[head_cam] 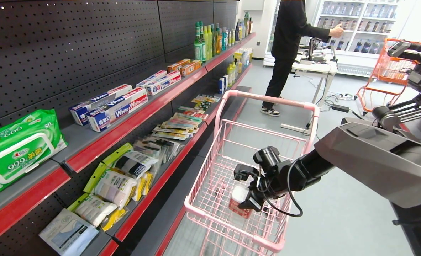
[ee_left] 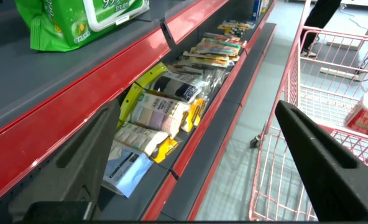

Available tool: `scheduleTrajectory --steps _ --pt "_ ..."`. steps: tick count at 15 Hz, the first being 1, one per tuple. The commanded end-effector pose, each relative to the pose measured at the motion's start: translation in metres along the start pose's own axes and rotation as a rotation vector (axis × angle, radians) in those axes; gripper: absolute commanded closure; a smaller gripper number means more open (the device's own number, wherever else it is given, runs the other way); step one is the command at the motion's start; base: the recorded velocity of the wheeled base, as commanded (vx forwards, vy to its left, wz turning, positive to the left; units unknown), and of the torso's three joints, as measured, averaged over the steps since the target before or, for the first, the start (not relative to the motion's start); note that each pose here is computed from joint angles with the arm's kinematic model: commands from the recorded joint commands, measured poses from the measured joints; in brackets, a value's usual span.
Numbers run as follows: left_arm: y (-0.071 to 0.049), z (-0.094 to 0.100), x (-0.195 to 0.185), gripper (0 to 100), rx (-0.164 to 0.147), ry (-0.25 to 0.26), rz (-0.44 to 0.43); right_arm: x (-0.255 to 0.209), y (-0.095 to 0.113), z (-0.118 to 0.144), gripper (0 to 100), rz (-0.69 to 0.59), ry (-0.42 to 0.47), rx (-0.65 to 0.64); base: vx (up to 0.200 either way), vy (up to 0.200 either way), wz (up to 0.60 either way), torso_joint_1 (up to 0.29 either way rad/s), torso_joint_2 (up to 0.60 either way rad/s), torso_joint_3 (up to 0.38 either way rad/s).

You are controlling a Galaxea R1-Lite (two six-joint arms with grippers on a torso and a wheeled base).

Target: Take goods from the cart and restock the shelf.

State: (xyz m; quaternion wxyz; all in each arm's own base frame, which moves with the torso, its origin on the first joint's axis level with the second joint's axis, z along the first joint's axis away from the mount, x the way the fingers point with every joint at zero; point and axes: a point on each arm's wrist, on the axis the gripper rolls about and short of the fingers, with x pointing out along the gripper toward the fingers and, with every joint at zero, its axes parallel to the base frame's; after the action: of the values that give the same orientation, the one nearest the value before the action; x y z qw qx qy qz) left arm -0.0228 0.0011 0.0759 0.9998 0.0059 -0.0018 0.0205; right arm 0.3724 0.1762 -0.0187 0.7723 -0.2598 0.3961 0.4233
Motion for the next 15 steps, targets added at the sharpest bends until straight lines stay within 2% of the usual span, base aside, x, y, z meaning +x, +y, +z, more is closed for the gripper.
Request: scheduleTrajectory --steps 1,5,9,11,15 --pt "0.0 0.0 0.0 0 0.0 0.002 0.0 -0.032 -0.01 0.012 100 -0.06 -0.061 0.021 0.0 0.0 0.0 0.0 0.0 0.0" --pt "0.0 0.0 0.0 0 0.0 0.001 0.0 -0.093 -0.006 0.032 100 -0.18 -0.139 0.177 0.0 0.0 0.0 0.0 0.0 0.0" --pt "0.0 0.0 0.0 0 0.0 0.001 0.0 -0.158 0.0 0.033 100 -0.313 -0.207 0.208 0.0 0.0 0.0 0.0 0.0 0.0" --pt "0.0 0.0 0.0 0 0.0 0.001 0.002 -0.197 -0.006 0.012 100 -0.406 -0.221 0.274 0.0 0.0 0.0 0.0 0.0 0.0" --pt "0.0 0.0 0.0 0 0.0 -0.001 0.002 -0.234 -0.011 -0.022 100 -0.494 -0.231 0.395 0.0 0.0 0.0 0.0 0.0 0.0"
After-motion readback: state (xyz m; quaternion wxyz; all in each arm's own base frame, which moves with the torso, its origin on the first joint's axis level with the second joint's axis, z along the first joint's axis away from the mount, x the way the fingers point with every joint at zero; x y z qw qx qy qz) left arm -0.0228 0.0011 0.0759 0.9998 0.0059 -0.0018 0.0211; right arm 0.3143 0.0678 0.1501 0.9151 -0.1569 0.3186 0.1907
